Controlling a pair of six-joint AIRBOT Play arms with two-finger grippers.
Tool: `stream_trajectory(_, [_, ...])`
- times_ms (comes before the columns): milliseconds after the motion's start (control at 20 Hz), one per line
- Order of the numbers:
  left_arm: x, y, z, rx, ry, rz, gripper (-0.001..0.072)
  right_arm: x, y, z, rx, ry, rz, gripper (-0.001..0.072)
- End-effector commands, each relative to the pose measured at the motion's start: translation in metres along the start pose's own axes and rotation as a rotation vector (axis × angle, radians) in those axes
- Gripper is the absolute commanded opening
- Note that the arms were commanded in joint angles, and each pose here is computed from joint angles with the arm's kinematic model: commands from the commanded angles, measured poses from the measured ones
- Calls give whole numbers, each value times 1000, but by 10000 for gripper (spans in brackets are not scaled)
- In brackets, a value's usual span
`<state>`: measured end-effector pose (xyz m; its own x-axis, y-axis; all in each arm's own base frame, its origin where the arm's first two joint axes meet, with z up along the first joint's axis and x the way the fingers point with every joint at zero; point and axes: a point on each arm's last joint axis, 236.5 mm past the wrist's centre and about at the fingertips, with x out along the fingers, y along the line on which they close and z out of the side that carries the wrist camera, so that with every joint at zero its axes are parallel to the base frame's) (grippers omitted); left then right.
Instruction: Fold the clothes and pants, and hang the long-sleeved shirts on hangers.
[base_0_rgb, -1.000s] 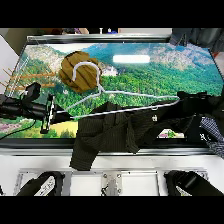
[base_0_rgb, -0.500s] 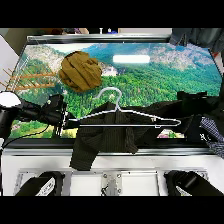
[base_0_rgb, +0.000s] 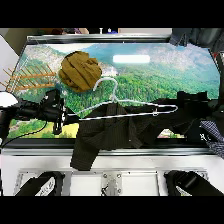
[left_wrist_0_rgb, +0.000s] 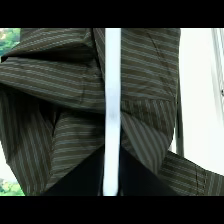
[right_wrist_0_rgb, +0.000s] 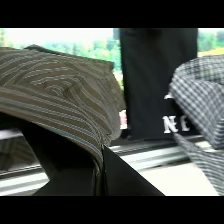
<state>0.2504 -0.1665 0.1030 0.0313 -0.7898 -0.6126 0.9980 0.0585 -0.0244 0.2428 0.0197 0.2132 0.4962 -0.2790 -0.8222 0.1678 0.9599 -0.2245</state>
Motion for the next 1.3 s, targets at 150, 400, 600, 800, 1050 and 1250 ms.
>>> stream_trajectory(150, [-2,2,0,-2,-6,11,14,-1,-16,5,-30,-20,-69,23])
stream_trajectory(400, [-1,7,0,-3,-4,31,15,0,-9,2,-83,-9,-38,23])
stream_trajectory(600, [6,5,-2,-9,-3,-1,15,3,16,12,-102,-43,46,23])
stream_trajectory(800, [30,2,-5,-17,3,-84,14,9,45,21,-106,-59,126,23])
stream_trajectory(1050, [42,9,-13,-48,1,-104,14,3,99,19,-126,-48,329,23])
stream_trajectory(1250, [39,14,-9,-2,2,-59,14,-23,156,31,-121,-119,567,22])
